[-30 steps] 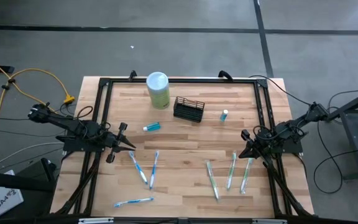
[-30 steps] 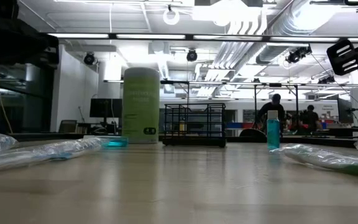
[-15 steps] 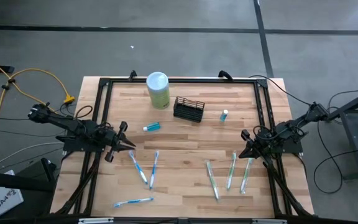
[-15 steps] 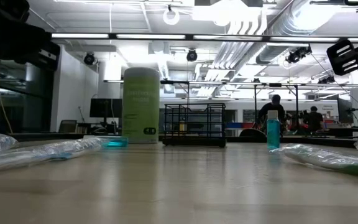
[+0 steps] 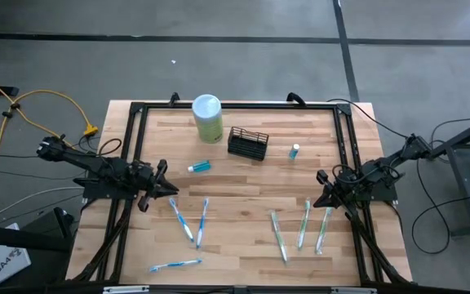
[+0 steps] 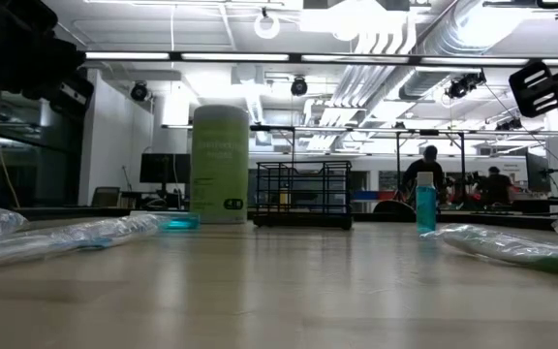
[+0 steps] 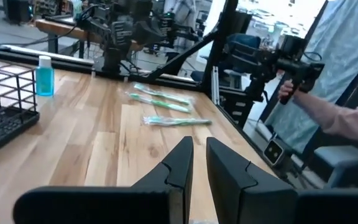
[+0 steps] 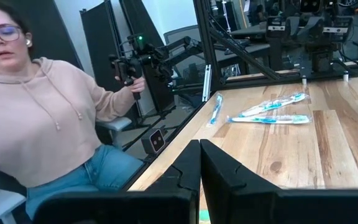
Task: Pick & Place toothbrushing station
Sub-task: Put the left mouthwash into the mesh organizer
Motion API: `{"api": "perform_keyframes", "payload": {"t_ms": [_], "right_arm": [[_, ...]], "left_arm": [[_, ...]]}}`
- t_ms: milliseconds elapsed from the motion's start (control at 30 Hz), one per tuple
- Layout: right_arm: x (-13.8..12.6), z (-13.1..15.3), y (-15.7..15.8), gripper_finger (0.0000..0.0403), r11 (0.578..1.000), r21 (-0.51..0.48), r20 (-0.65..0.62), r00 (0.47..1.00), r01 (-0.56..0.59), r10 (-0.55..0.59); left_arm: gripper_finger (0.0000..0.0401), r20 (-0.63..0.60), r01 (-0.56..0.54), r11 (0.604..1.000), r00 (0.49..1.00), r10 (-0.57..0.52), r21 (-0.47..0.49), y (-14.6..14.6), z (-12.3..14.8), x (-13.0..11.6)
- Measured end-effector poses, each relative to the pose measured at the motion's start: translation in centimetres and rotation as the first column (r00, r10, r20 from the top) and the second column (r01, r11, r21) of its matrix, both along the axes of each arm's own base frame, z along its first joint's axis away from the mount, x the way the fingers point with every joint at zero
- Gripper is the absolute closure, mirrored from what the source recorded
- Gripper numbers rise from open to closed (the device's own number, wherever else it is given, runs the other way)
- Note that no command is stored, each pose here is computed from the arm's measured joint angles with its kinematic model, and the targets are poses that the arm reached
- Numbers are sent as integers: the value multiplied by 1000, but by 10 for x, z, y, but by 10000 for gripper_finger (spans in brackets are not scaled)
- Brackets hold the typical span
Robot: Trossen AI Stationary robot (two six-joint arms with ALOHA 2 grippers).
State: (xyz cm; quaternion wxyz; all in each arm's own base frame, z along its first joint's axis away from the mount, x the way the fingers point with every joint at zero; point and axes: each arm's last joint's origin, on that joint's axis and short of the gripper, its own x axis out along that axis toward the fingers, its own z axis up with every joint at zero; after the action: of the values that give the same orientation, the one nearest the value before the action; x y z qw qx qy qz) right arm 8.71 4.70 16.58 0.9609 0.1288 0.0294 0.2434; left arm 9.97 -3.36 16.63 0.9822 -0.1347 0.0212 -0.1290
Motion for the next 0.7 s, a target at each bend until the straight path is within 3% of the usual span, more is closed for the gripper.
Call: {"api": "perform_keyframes", "payload": {"t_ms": [200, 700], "right_arm": [[0, 4, 0, 401, 1000, 21, 40, 999, -6, 5], [0, 10, -1, 401, 998, 54, 93, 995, 30, -35]], "left_arm": [[360, 22, -72, 997, 997, 73, -38, 2, 3, 0], [360, 68, -181, 983, 981, 182, -17, 5, 7, 1]]}}
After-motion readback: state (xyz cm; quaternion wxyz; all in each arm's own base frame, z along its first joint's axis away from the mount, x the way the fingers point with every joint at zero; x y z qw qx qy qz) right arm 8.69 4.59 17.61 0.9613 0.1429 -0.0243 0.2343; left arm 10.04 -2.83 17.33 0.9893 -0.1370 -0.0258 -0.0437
